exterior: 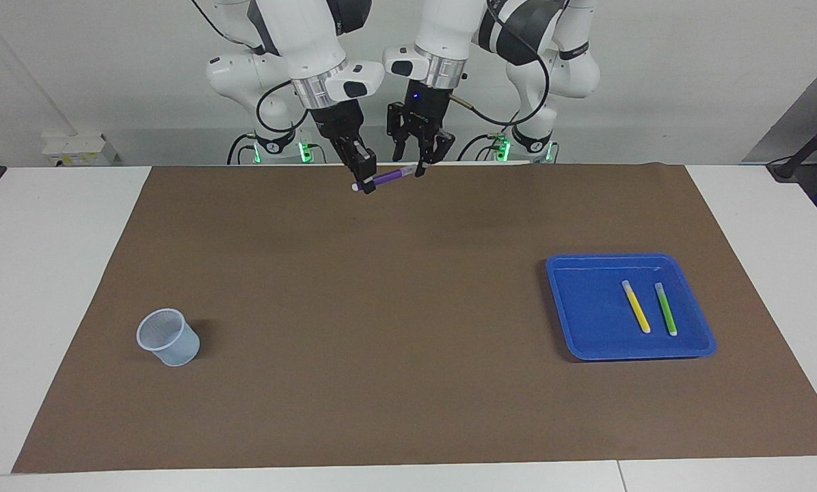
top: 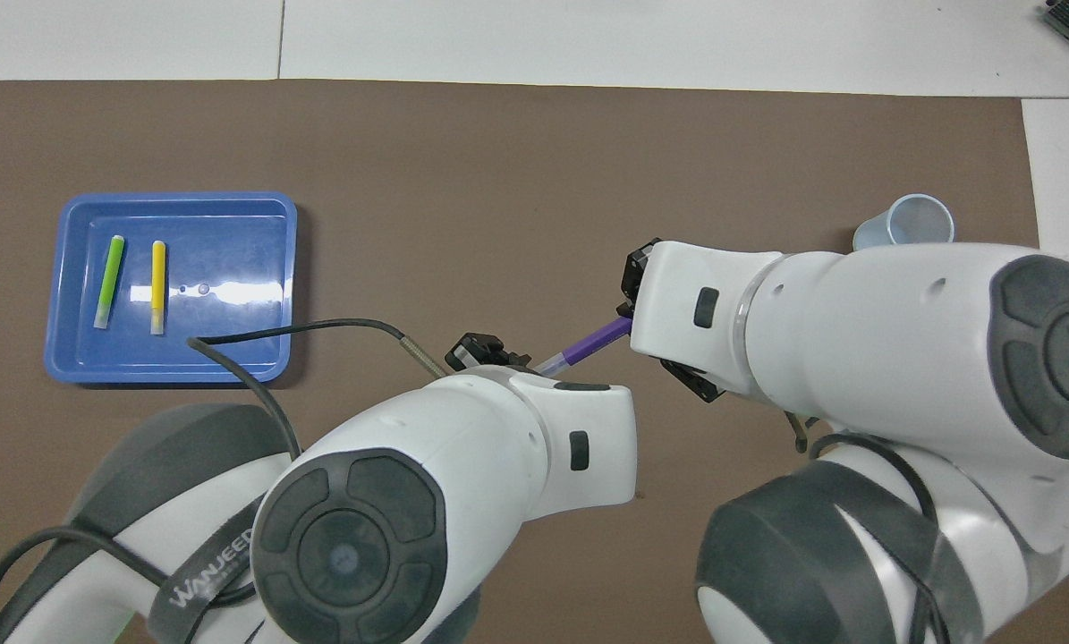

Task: Transfer and insert pens with both arms
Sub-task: 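Carry the pen to the cup with the right gripper while the left gripper withdraws, then insert the purple pen into the white cup with the right gripper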

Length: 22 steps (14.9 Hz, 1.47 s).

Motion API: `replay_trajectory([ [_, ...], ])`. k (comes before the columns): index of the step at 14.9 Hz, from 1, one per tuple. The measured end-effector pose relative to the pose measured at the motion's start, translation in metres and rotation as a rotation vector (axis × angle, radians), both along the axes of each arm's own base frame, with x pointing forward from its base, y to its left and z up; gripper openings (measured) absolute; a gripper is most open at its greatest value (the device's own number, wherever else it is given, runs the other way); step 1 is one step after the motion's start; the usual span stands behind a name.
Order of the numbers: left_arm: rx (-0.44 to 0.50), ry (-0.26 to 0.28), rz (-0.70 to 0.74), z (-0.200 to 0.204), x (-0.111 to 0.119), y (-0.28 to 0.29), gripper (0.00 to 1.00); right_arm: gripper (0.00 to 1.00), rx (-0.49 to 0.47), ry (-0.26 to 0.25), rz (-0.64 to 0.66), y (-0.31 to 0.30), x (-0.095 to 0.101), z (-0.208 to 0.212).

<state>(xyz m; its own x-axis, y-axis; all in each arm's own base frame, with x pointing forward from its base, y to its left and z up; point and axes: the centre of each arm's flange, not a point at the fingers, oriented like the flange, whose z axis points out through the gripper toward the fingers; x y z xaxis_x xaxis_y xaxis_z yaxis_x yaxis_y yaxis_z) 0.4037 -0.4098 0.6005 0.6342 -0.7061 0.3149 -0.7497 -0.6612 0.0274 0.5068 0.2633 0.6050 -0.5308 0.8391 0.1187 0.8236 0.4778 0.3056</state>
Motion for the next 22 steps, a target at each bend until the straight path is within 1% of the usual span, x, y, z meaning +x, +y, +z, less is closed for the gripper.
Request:
replay_trajectory([
  [1, 0.0, 0.001, 0.002, 0.0, 0.0, 0.0, 0.85, 0.19, 0.0, 0.0, -0.002, 0.0, 0.0, 0.0],
  [2, 0.0, 0.002, 0.005, 0.0, 0.001, 0.001, 0.91, 0.19, 0.001, 0.001, -0.007, -0.002, 0.001, 0.0],
  [3, 0.0, 0.002, 0.01, 0.0, 0.003, 0.002, 0.99, 0.19, 0.001, 0.001, -0.014, -0.005, 0.003, 0.0],
  [6, 0.005, 0.01, 0.034, -0.001, 0.011, 0.012, 1.0, 0.19, 0.0, 0.004, -0.055, -0.026, 0.013, 0.0],
  [8, 0.018, 0.025, 0.069, -0.003, 0.023, 0.028, 1.0, 0.19, -0.006, 0.006, -0.104, -0.053, 0.023, -0.001],
  [11, 0.034, 0.044, 0.131, -0.003, 0.043, 0.058, 1.0, 0.19, -0.055, 0.014, -0.208, -0.117, 0.043, -0.006],
  [14, 0.056, 0.07, 0.209, -0.001, 0.063, 0.098, 1.0, 0.19, -0.096, 0.052, -0.337, -0.196, 0.055, -0.013],
  [16, 0.071, 0.094, 0.277, -0.002, 0.08, 0.133, 1.0, 0.19, -0.117, 0.072, -0.421, -0.247, 0.057, -0.016],
  [18, 0.077, 0.108, 0.347, -0.002, 0.096, 0.168, 1.0, 0.19, -0.181, 0.073, -0.489, -0.28, 0.056, -0.018],
  [20, 0.081, 0.124, 0.415, -0.003, 0.11, 0.204, 1.0, 0.19, -0.245, 0.069, -0.553, -0.291, 0.055, -0.021],
  [22, 0.087, 0.144, 0.483, -0.005, 0.121, 0.24, 1.0, 0.19, -0.306, 0.072, -0.587, -0.293, 0.055, -0.029],
])
